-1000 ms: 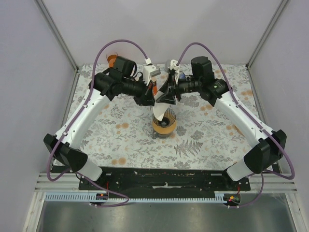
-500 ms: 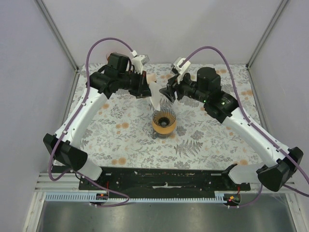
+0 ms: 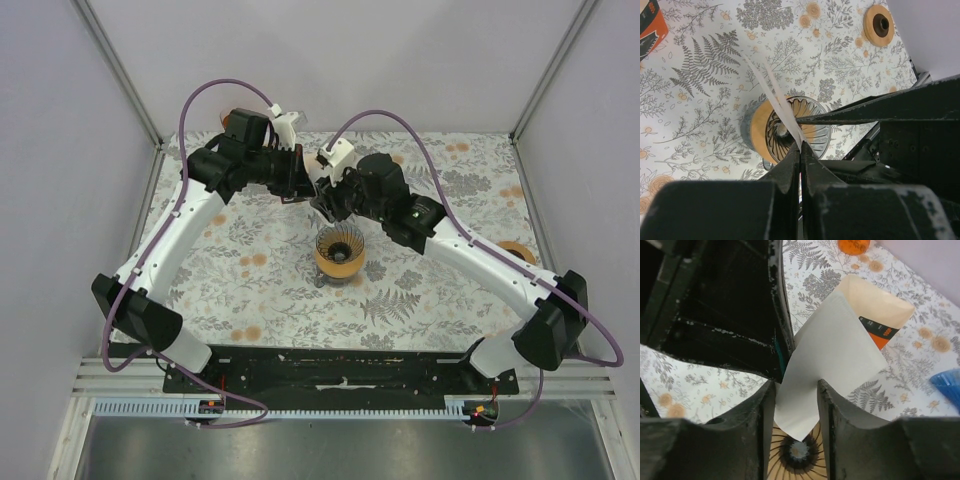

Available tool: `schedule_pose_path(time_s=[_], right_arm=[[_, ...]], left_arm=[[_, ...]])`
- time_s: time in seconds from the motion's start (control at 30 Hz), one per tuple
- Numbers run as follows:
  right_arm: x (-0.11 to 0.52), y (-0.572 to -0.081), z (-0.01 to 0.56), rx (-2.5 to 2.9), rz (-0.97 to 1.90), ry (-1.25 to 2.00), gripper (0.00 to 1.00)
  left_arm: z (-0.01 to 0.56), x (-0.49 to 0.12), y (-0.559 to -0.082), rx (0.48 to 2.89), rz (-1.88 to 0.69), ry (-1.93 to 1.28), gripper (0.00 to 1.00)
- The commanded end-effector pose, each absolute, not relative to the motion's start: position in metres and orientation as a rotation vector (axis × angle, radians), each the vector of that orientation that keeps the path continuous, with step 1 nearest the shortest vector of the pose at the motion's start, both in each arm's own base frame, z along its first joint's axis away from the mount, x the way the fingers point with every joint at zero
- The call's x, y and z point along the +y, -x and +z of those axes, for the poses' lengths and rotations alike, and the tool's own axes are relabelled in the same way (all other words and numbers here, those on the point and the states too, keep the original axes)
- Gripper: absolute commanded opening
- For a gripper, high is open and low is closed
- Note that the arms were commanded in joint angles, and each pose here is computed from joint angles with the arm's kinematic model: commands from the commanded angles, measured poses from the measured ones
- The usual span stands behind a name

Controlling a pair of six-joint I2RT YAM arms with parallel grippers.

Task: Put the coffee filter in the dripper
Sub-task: Place the coffee filter in the coffee dripper.

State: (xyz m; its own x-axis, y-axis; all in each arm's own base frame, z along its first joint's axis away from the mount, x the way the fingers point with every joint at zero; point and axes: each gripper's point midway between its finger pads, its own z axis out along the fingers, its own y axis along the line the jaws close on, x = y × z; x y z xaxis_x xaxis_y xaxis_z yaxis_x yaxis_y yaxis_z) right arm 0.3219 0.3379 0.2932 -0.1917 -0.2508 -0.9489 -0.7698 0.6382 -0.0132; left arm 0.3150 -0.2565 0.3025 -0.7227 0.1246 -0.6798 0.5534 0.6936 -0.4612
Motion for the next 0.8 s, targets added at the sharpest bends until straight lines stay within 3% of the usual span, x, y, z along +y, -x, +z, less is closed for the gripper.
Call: schedule_pose_path(time_s=[0.0,0.13,0.23,0.33,0.77], right_arm=[[0.336,-0.337,0.33,1.688,0.555,0.713,0.37],[0.331,-0.34,0.33,1.693,0.518,0.693,0.23],[0.329,-0.339,0.328,1.693,0.514,0.705,0.22],[0.326,-0.337,0.327,1.694,0.505,0.708,0.29],[0.321,-0.33,0.337,1.666,0.644,0.752,0.28]], left_arm=[[0.32,-0.26,-0.32,2.224,-0.916,-0.487,0.02],[0.317,-0.26,-0.321,2.226,-0.907,-0.495,0.02],[0.316,-0.257,-0.323,2.222,-0.879,-0.499,0.02],[0.314,-0.254,-0.326,2.222,-0.848,-0.497,0.02],[0.316,-0.248,-0.327,2.204,-0.8,-0.514,0.02]])
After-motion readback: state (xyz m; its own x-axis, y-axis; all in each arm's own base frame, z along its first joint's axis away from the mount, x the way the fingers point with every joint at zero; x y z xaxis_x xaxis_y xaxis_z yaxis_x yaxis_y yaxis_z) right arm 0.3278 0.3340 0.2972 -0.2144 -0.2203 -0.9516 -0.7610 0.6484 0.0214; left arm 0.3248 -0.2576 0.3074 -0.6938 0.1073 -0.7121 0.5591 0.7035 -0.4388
